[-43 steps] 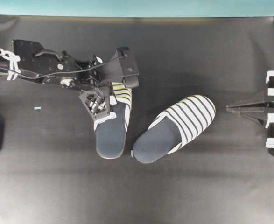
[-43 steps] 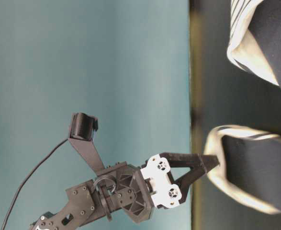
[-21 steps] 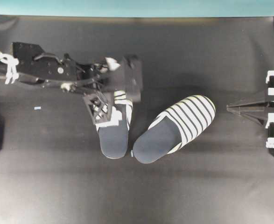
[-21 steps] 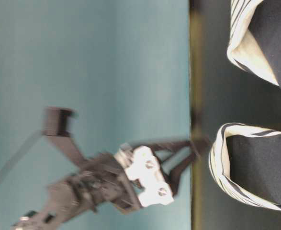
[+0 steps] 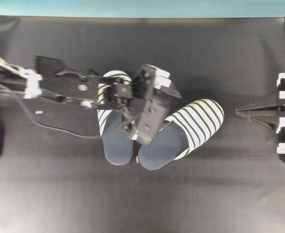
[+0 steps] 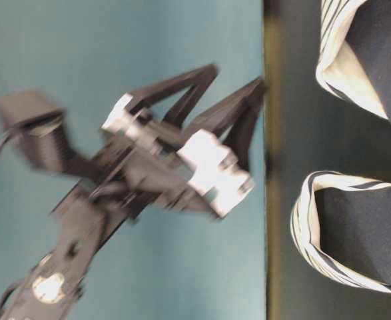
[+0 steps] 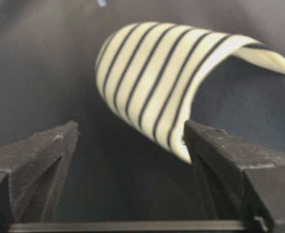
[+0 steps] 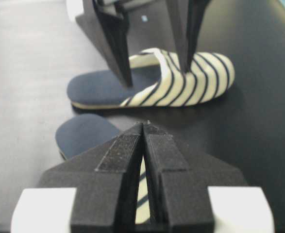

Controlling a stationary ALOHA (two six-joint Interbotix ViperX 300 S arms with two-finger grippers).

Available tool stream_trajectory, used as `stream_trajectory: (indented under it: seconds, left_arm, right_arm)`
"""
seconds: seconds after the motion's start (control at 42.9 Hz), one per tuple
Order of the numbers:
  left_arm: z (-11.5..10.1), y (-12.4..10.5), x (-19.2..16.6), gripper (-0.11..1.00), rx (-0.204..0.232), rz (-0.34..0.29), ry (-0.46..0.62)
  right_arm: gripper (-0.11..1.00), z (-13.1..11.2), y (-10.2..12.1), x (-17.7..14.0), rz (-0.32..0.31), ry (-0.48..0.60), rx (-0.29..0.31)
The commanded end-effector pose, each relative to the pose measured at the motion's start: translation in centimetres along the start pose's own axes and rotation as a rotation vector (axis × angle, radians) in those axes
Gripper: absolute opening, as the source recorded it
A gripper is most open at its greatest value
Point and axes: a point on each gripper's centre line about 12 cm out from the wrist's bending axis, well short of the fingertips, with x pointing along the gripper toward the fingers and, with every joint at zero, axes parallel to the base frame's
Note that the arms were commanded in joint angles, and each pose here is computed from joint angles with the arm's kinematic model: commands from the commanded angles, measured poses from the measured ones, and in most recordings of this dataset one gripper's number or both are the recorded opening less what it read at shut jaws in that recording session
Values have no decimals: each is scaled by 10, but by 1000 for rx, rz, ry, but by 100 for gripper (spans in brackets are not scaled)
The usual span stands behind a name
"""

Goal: Arrange the slippers with the left arm.
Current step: 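Reach the left gripper over to the right slipper's toe and grasp it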

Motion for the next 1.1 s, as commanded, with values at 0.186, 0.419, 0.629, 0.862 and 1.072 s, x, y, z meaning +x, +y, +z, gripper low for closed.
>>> stream_trajectory:
  seconds: [0.186,0.419,0.629,0.862,1.072]
  left_arm:
    - [2,-16,50,85,35,-45,20]
    - [-1,-35,75,85,48,-97,54]
    - [-2,-31,76,75,36,-86,49]
    - [6,-23,71,16,38,-71,35]
    - [19,2,55,1,11,-35,19]
  right_arm:
    - [1,3,0,1,-1,-15,8]
    - [1,-1,0,0,0,-8,8]
    - [1,-1,0,1,-2,-6,8]
    - [1,2,0,-1,-1,-34,8]
    - [1,4,0,-3,0,-46,8]
